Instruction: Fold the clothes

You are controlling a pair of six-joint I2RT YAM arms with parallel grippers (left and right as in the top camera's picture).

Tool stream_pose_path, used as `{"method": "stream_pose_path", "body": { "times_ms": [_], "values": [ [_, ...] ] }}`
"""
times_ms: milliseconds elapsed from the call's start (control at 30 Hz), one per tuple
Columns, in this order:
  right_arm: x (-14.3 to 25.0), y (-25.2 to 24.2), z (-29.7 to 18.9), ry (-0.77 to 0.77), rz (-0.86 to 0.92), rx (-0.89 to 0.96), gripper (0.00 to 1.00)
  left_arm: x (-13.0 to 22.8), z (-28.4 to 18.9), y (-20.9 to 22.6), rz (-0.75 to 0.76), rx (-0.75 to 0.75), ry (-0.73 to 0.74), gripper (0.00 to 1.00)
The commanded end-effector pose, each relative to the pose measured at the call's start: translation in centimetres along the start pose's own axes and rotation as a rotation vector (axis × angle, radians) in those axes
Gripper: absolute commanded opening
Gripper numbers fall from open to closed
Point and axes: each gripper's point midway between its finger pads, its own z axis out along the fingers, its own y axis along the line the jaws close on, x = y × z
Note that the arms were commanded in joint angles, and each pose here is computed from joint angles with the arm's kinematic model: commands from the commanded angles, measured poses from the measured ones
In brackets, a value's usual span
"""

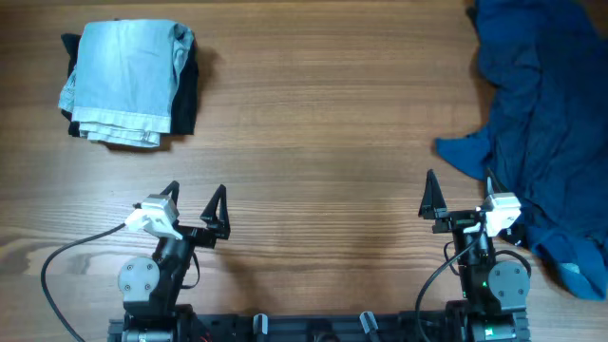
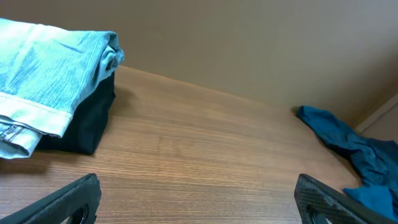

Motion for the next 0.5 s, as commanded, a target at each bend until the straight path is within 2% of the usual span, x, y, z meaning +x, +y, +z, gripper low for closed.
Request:
{"method": "stream_pose_path", "body": {
  "times_ms": [0,267,467],
  "values": [
    [-0.9,0.1,-0.3,0.039,0.019,0.002,1.00,0.1,0.0,0.1,-0.008,-0.005,-0.001,1.00],
    [-0.5,0.2,-0.9,0.119,0.045,0.009,1.00,0.1,0.0,0.1,-0.008,-0.005,-0.001,1.00],
    [-3.7,-1.5,-2.8,0.209,0.031,0.141,1.00,0.1,0.0,0.1,-0.008,-0.005,-0.001,1.00]
  ]
}}
